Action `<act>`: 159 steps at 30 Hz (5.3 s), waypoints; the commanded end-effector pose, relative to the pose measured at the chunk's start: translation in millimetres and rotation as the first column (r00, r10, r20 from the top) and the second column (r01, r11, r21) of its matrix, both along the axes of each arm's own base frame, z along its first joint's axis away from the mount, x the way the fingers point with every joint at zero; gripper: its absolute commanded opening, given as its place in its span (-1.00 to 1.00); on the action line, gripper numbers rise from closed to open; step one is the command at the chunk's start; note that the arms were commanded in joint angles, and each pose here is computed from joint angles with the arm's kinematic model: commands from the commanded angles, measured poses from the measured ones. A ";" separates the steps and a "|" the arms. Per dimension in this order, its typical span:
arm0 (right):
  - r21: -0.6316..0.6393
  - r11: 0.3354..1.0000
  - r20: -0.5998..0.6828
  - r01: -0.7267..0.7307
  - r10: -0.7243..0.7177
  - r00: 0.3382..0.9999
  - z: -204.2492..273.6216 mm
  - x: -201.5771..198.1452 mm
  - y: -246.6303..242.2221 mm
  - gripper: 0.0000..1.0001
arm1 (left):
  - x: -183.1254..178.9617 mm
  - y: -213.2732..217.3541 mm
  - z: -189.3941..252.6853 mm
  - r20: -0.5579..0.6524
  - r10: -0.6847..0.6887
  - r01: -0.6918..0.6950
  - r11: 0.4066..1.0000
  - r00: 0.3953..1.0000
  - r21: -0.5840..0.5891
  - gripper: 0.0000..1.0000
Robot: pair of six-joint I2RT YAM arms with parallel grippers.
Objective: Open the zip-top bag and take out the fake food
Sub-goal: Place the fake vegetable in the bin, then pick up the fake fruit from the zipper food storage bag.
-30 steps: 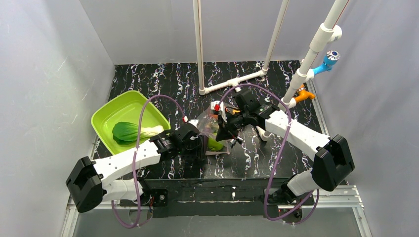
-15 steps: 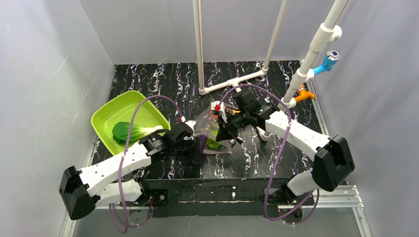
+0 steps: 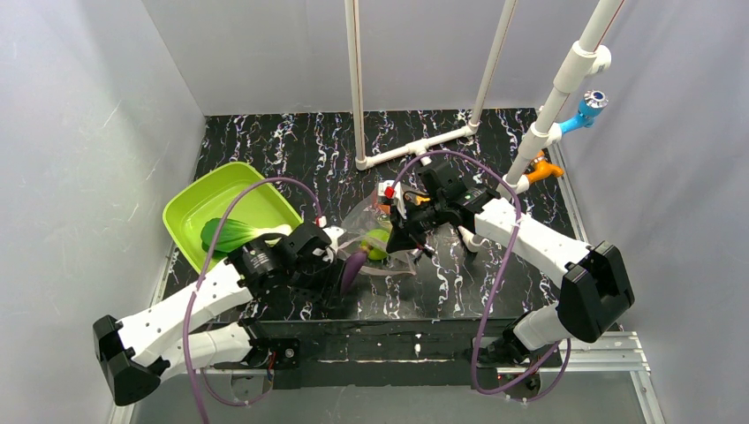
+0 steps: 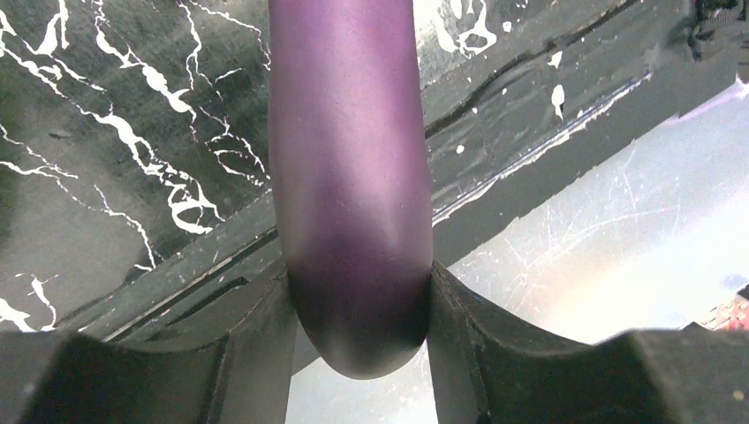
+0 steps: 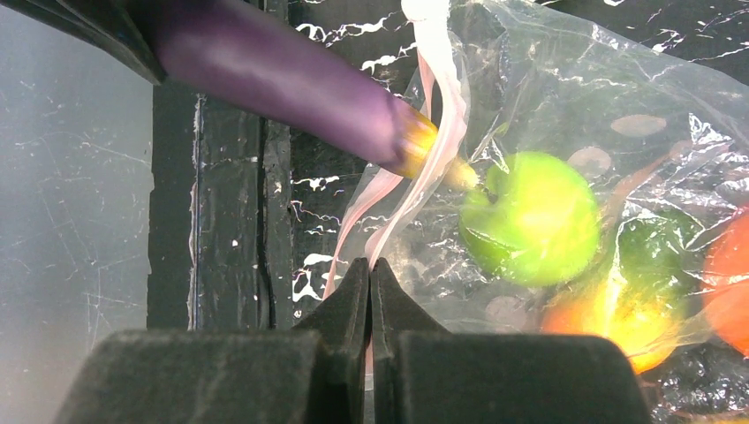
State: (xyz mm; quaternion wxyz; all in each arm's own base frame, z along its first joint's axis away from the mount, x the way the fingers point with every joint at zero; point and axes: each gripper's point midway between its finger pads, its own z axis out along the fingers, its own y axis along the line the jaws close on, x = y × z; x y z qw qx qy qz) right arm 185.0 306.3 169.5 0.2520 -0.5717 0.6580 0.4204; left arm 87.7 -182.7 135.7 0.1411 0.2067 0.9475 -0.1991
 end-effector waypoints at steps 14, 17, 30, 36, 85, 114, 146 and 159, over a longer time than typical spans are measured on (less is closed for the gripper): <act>0.054 0.998 0.035 -0.026 0.024 0.999 13.5 -1.4 1.3 -0.97 | -11.0 51.3 45.4 0.146 0.072 -0.070 0.997 0.987 -0.018 -1.00; 0.052 0.998 0.035 -0.025 0.023 0.999 12.4 -0.8 0.8 -0.97 | -9.2 59.2 49.9 0.173 0.136 -0.131 0.991 0.975 -0.041 -1.00; 0.057 0.998 0.034 -0.032 0.030 0.999 14.0 -1.5 -0.1 -0.97 | 60.8 91.2 68.1 0.446 0.457 -0.481 0.874 0.769 -0.065 -1.00; 0.066 0.996 0.017 -0.054 0.053 0.998 10.1 -5.8 0.7 -0.97 | 99.3 106.7 61.6 0.451 0.609 -0.626 0.769 0.653 -0.133 -1.00; 0.113 0.993 0.021 -0.016 0.014 1.000 22.7 5.6 -18.4 -0.97 | 163.4 167.1 -18.1 0.180 0.931 -0.945 0.326 0.316 -0.028 -0.45; 0.105 0.994 0.051 -0.014 0.009 0.999 24.0 5.5 -22.0 -0.97 | 157.0 150.6 16.3 0.181 0.859 -0.853 0.504 0.478 -0.139 0.96; 0.112 0.993 0.032 -0.030 0.026 0.999 22.4 2.1 -21.1 -0.97 | 73.1 -52.7 58.6 0.315 0.205 0.003 0.835 0.927 -0.551 0.96; 0.113 0.993 0.023 -0.021 0.019 1.000 19.0 3.8 -19.7 -0.97 | 119.4 -99.2 40.2 0.598 0.190 0.074 0.918 0.779 -0.389 0.93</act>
